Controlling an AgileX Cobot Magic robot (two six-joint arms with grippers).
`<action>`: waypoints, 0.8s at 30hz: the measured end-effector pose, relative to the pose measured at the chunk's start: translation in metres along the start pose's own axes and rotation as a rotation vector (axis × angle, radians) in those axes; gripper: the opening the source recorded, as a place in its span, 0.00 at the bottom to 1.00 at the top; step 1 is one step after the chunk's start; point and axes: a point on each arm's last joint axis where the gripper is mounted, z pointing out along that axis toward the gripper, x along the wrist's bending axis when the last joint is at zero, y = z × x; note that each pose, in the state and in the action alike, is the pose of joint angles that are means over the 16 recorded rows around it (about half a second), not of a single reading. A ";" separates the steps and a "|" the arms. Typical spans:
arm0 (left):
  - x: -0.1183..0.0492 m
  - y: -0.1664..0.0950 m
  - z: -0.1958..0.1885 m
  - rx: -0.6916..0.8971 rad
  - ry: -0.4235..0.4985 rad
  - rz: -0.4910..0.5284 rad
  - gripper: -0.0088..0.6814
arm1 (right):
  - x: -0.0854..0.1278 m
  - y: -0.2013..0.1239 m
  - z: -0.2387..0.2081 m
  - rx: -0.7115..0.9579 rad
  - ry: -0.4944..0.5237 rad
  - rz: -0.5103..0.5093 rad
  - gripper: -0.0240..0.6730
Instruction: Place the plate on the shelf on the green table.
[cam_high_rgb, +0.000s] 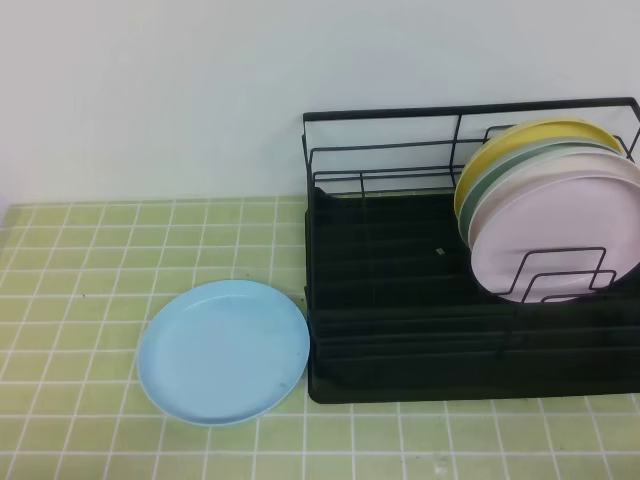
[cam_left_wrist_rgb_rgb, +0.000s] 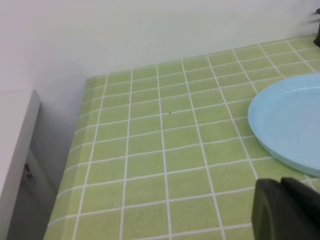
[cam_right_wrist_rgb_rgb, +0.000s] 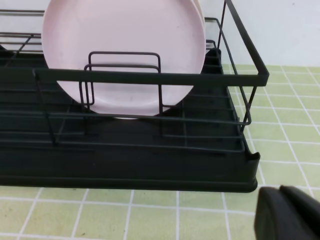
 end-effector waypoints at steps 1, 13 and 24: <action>0.000 0.000 0.000 0.000 0.000 0.000 0.01 | 0.000 0.000 0.000 0.000 -0.001 -0.003 0.03; 0.001 0.008 0.000 -0.090 0.007 0.001 0.01 | -0.001 0.005 0.000 -0.056 -0.013 -0.019 0.03; 0.003 0.049 -0.015 -0.573 0.046 0.055 0.01 | -0.005 0.038 -0.009 -0.434 -0.058 0.004 0.03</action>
